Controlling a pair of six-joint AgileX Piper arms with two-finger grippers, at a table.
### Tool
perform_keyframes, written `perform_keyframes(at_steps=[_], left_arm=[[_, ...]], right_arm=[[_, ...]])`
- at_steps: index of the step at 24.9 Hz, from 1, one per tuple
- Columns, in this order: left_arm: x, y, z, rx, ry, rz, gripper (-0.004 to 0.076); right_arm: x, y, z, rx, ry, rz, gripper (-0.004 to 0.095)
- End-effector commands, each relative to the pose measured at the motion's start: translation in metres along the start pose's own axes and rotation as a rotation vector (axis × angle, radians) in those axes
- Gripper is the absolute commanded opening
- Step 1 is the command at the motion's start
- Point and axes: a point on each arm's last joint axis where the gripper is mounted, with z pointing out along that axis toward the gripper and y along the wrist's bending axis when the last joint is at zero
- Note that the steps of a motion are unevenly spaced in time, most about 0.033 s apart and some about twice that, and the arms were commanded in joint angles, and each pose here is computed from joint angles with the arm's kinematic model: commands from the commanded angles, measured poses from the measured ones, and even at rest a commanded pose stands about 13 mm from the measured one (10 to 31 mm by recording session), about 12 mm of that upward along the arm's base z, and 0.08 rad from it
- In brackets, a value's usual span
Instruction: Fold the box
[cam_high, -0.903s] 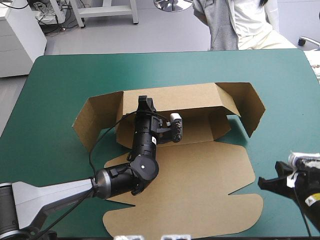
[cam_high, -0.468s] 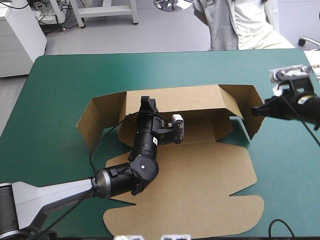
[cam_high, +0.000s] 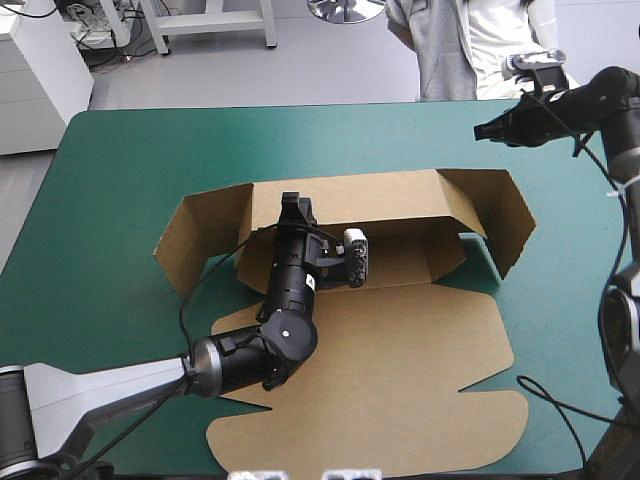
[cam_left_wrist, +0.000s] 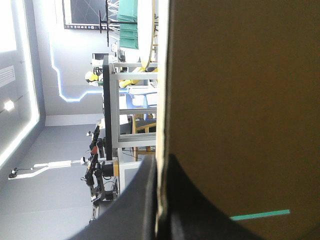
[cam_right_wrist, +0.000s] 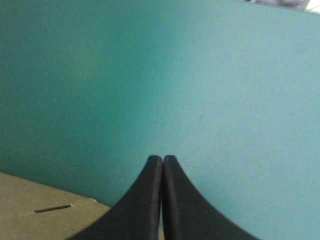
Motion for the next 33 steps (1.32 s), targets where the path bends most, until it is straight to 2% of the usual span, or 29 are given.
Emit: perform_keyframes(at_steps=[1,6,9,12,25,30,33], left_arm=[[0.002,0.026,-0.009,-0.106,-0.022,-0.024,-0.0010],[0.004,0.024,-0.009,-0.076,-0.005,-0.048,-0.0010],[0.003,0.024,-0.008,-0.084,-0.009,-0.041,-0.0010],[0.004,0.025,-0.008,-0.086,-0.006,-0.043,-0.0010],[0.003,0.025,-0.008,-0.087,-0.009,-0.041,-0.0010],[0.003,0.025,-0.008,-0.087,-0.009,-0.041,-0.0010],[0.003,0.025,-0.008,-0.088,-0.007,-0.042,-0.0010]], right_arm=[[-0.006,0.004,0.002,-0.088,0.005,-0.013,-0.0017],[0.003,0.012,0.007,-0.133,0.066,-0.041,-0.0017],[0.017,0.016,0.009,-0.181,0.148,-0.049,-0.0017],[0.028,0.025,0.004,-0.225,0.150,-0.066,-0.0017],[0.087,0.054,-0.029,-0.263,0.184,-0.113,-0.0017],[0.118,0.062,-0.024,-0.344,0.233,-0.194,-0.0017],[0.132,0.070,-0.026,-0.395,0.203,-0.246,-0.0017]])
